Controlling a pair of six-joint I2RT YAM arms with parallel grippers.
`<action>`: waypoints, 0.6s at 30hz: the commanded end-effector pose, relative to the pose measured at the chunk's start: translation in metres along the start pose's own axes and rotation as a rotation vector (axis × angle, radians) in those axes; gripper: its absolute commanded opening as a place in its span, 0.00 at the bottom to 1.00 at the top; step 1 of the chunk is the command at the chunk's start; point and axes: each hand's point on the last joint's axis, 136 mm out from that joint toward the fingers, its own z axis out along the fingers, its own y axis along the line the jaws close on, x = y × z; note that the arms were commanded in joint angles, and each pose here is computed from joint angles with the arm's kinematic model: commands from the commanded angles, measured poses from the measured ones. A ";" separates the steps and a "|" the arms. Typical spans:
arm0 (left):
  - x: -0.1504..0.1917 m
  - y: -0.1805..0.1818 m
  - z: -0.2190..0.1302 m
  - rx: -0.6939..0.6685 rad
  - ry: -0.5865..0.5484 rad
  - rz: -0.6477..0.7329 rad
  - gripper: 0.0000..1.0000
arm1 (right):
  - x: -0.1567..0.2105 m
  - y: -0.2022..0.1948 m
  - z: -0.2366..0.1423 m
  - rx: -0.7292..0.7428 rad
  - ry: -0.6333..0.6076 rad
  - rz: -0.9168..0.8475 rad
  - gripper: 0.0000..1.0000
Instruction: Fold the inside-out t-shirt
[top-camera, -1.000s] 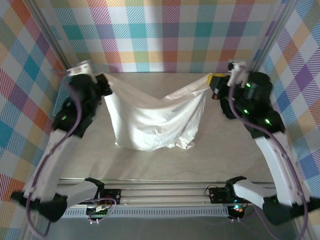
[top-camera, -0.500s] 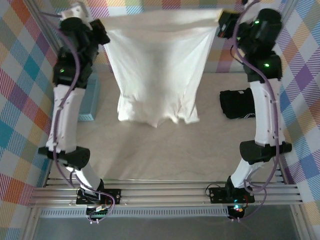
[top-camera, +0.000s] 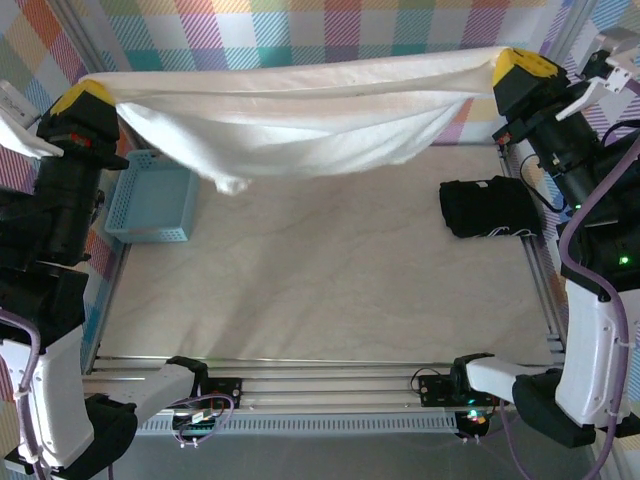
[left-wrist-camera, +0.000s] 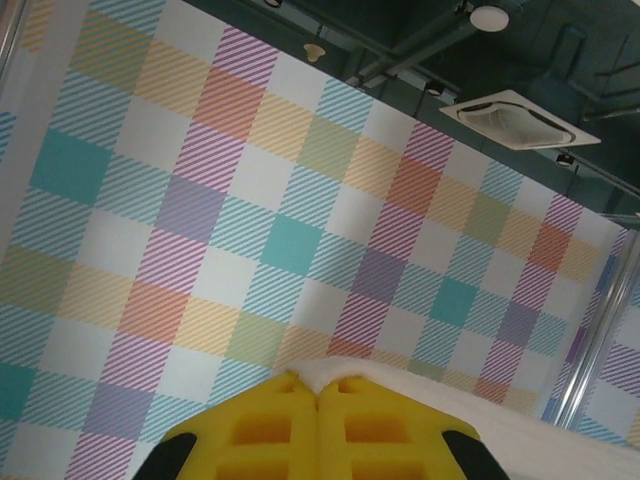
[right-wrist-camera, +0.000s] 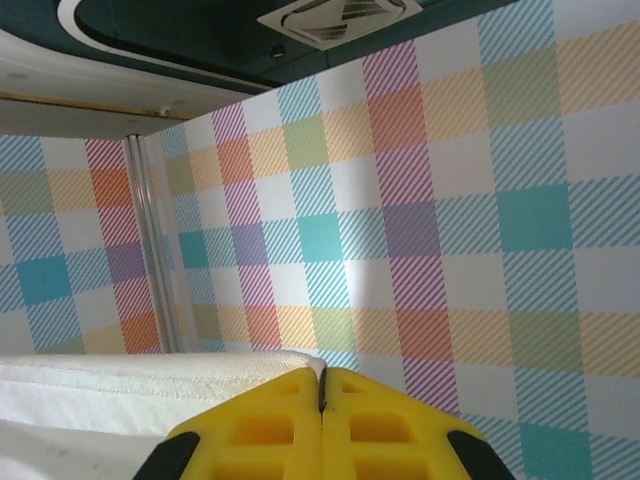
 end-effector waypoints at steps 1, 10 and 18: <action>0.000 0.006 0.001 -0.036 0.000 0.016 0.00 | -0.011 0.003 -0.010 0.006 -0.039 -0.014 0.00; 0.052 0.025 0.069 -0.121 0.123 0.082 0.00 | 0.011 -0.023 0.030 0.065 0.017 -0.030 0.00; 0.112 0.043 0.139 -0.179 0.223 0.143 0.00 | 0.068 -0.069 0.099 0.127 0.109 -0.055 0.00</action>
